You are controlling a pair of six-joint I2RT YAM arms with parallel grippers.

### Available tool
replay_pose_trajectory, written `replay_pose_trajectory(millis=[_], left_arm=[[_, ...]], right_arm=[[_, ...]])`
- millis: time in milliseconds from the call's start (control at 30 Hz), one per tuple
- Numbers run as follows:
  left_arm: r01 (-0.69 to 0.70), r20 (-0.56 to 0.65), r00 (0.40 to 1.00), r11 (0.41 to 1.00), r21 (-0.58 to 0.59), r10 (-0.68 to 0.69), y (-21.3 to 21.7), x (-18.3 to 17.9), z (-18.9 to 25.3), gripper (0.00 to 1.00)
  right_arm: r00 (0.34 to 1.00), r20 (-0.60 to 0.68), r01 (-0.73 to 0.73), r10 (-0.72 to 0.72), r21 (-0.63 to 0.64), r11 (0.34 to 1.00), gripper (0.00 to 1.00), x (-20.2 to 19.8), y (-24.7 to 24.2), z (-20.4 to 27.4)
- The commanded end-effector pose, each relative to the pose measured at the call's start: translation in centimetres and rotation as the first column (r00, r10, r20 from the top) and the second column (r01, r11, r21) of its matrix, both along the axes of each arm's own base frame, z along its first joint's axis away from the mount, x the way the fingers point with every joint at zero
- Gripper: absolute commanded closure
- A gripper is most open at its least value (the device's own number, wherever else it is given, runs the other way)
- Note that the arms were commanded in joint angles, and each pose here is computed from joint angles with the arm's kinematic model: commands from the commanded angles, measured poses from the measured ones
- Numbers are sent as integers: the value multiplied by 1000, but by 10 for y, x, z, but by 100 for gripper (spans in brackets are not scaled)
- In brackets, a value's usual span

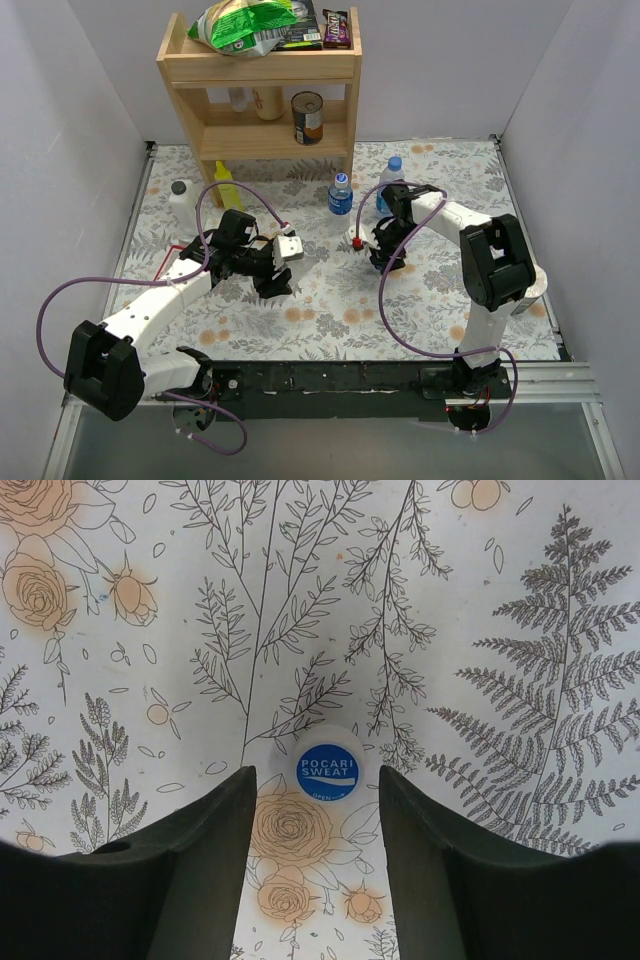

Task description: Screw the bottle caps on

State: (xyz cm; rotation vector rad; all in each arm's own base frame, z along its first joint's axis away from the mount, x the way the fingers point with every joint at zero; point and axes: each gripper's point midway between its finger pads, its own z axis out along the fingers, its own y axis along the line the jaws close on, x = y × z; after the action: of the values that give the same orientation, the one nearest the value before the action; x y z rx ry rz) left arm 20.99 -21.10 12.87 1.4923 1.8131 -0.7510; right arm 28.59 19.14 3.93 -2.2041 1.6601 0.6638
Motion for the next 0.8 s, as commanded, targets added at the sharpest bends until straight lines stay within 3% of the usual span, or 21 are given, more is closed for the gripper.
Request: replay_pose_trajectory(millis=[0,233,567,700,767], left_arm=[[-3,26,1000,1000,-26,3,-1,2,7,100],[-4,21,1000,1000,-24,4,0,2,5,100],[4,20,1000,1000,-26,-3,-1,2,2,100],[53,29,998,997,-52,-52,-6,-4,-2,100],[96,26,995,994,-48,-94,-7,-11,-11,100]], right_arm=[[1000,-1,-8,8,-9,1000,42,3,5,-1],[1000,-9,-1,1,-24,1000,46,4,5,-9],[1000,29,-3,4,-25,1000,64,0,4,-4],[1000,24,-5,4,39,999,69,-13,9,37],[1000,8,-9,8,122,992,69,-29,18,80]])
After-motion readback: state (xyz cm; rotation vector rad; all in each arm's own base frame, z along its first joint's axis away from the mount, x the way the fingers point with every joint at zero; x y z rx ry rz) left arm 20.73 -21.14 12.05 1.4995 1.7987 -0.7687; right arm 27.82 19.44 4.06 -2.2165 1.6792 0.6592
